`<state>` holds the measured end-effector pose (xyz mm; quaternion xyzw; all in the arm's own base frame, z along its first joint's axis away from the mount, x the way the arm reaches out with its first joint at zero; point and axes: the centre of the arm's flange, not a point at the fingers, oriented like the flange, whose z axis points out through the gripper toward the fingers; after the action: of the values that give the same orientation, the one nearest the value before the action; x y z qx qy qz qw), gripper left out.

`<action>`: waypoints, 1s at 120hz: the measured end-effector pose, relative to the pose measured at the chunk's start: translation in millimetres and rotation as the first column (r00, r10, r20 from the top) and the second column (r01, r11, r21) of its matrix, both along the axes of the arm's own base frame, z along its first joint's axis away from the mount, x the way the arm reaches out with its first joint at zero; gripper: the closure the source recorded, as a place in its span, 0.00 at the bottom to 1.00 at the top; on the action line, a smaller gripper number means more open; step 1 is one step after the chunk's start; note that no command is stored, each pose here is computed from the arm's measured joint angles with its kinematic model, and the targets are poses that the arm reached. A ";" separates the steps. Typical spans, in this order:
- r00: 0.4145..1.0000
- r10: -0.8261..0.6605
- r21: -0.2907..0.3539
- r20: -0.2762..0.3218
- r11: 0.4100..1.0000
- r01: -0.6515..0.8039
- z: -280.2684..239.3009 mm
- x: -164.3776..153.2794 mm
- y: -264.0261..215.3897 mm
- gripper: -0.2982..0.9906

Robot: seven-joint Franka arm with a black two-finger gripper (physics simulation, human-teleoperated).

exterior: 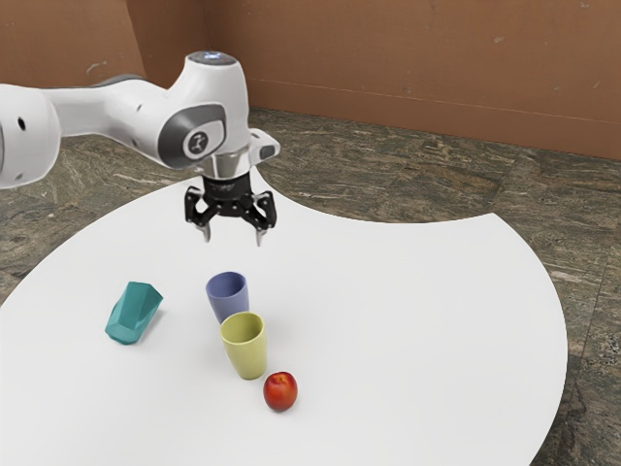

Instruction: Place the left cup onto the right cup

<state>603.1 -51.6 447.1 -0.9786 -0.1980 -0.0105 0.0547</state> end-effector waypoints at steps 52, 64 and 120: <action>0.995 0.096 -0.015 -0.001 0.995 -0.096 -50.1 13.5 1.1 0.23; 0.994 0.111 -0.019 -0.003 0.994 -0.111 -62.9 17.3 2.8 0.23; 0.987 0.161 -0.029 0.004 0.987 -0.161 -107.5 30.9 24.1 0.23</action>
<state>633.9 -27.6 339.6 -0.9601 -0.2766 -0.0061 0.0406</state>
